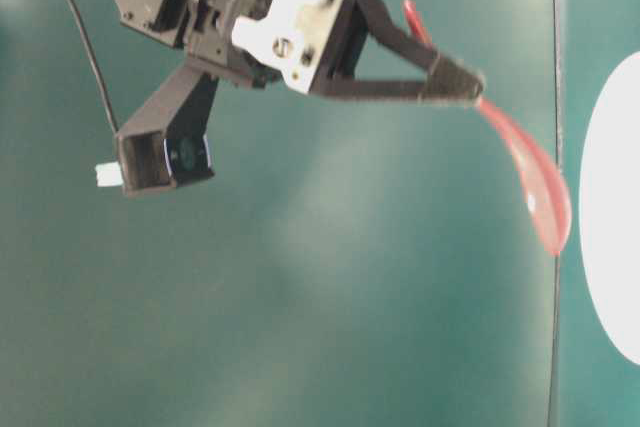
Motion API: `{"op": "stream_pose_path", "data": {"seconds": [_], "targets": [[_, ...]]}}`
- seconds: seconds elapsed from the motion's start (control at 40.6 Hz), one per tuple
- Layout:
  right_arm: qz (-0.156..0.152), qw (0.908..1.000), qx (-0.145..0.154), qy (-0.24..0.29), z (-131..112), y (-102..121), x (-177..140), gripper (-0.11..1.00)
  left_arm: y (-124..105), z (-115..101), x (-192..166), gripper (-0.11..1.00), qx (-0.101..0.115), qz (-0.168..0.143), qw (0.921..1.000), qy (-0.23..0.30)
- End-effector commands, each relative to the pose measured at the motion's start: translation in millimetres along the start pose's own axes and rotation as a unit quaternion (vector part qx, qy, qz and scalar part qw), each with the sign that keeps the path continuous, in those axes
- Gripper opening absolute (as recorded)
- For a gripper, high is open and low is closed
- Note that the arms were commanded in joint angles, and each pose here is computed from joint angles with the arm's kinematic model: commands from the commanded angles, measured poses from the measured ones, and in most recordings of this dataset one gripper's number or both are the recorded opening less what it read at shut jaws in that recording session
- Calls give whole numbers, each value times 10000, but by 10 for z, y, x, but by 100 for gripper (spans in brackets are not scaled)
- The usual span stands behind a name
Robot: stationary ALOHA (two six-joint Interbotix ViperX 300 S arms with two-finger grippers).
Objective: Scoop the yellow hexagonal prism block from the bowl with a spoon using the right arm.
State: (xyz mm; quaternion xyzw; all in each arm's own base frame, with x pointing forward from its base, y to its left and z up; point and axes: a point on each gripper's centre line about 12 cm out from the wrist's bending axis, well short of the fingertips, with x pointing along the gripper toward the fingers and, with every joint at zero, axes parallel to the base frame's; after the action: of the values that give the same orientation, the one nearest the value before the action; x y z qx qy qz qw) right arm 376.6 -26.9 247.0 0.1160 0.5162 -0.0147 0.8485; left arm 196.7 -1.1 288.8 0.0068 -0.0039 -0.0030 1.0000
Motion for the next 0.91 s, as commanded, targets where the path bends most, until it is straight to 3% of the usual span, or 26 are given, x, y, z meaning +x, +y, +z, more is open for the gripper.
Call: {"op": "stream_pose_path", "data": {"seconds": [0.0, 0.148, 0.394, 0.665, 0.886], "targets": [[61, 10000, -9, 44, -19, 43, -131, 24, 1, 114, 25, 0, 8, -1, 9999, -138], [123, 9993, 68, 342, -86, 59, -137, 24, 1, 111, 28, 0, 8, -1, 9999, -130], [124, 9960, 472, 753, -140, 70, -132, 24, -2, 108, 31, 0, 7, -9, 9999, -123], [126, 9957, 454, 801, -8, 79, -87, 24, 1, 104, 33, 0, 8, -2, 9999, -115], [117, 9919, 439, 1189, 63, 76, 44, 24, 1, 101, 36, 0, 8, -2, 9999, -107]]}}
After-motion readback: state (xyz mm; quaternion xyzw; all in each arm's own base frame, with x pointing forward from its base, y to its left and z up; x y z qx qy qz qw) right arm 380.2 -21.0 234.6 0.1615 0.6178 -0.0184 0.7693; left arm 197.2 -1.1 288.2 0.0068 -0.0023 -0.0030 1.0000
